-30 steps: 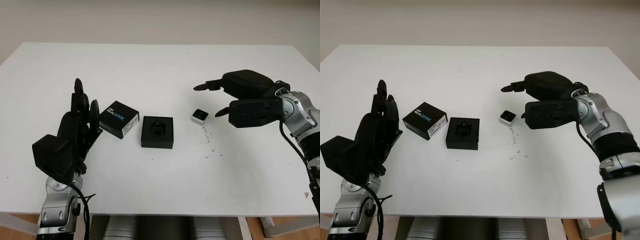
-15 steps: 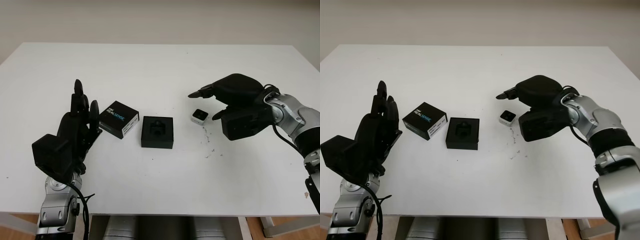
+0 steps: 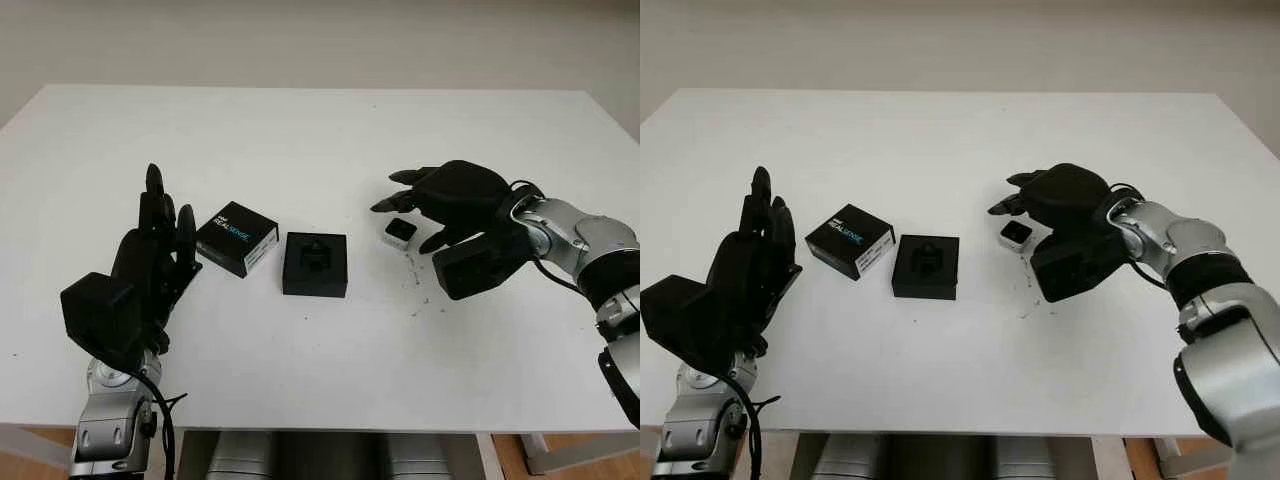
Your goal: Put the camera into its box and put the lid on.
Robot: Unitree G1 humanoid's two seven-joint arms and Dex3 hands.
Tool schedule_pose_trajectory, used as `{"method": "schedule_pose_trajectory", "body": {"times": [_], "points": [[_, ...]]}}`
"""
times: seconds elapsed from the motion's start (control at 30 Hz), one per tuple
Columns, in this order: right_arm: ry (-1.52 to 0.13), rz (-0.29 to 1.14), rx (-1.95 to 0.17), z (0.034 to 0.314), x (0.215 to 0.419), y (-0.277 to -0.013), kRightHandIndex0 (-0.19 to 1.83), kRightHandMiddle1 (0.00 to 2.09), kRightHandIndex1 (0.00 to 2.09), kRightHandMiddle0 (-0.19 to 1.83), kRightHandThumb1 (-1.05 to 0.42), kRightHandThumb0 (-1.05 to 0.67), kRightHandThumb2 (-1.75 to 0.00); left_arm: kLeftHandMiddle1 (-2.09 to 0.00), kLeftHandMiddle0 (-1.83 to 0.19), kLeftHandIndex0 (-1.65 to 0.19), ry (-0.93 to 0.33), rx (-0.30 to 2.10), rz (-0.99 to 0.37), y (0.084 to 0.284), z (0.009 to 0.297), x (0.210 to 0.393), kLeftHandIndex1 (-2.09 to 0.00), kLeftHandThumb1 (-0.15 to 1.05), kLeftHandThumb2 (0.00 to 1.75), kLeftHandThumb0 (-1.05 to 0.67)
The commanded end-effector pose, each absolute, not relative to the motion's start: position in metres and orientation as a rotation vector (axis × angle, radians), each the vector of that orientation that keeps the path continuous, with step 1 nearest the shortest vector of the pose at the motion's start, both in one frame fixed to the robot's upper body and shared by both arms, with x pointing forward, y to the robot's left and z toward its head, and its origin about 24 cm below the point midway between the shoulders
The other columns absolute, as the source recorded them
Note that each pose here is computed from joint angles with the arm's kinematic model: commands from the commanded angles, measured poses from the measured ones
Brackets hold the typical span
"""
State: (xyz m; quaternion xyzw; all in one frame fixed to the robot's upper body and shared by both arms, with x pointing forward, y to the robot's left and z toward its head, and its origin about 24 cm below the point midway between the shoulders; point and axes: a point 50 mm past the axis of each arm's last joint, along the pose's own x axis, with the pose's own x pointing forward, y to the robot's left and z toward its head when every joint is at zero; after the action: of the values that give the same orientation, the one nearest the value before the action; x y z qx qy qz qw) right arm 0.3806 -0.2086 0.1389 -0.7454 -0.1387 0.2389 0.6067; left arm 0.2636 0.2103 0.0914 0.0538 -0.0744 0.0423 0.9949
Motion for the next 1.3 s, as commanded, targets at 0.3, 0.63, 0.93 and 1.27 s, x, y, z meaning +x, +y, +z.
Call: {"method": "schedule_pose_trajectory", "body": {"times": [0.3, 0.63, 0.93, 1.27], "points": [[-0.334, 0.546, -1.722, 0.142, 0.384, -0.205, 0.23, 0.07, 0.05, 0.55, -0.86, -0.33, -0.06, -0.02, 0.19, 0.19, -0.160, 0.126, 0.078, 0.212, 0.094, 0.260, 0.00, 1.05, 0.65, -0.77], [-0.349, 0.546, -1.706, 0.137, 0.383, -0.203, 0.27, 0.14, 0.06, 0.68, -0.89, -0.33, -0.06, -0.04, 0.19, 0.19, -0.170, 0.151, 0.076, 0.210, 0.094, 0.260, -0.01, 1.05, 0.66, -0.75], [-0.336, 0.542, -1.729, 0.135, 0.384, -0.204, 0.26, 1.11, 0.05, 0.39, -0.95, -0.33, -0.06, -0.03, 0.19, 0.19, -0.169, 0.148, 0.074, 0.211, 0.094, 0.258, 0.00, 1.05, 0.66, -0.75], [-0.334, 0.536, -1.749, 0.135, 0.384, -0.208, 0.28, 1.19, 0.06, 0.40, -0.96, -0.34, -0.05, -0.05, 0.19, 0.19, -0.178, 0.143, 0.068, 0.210, 0.094, 0.259, 0.00, 1.05, 0.66, -0.74]]}}
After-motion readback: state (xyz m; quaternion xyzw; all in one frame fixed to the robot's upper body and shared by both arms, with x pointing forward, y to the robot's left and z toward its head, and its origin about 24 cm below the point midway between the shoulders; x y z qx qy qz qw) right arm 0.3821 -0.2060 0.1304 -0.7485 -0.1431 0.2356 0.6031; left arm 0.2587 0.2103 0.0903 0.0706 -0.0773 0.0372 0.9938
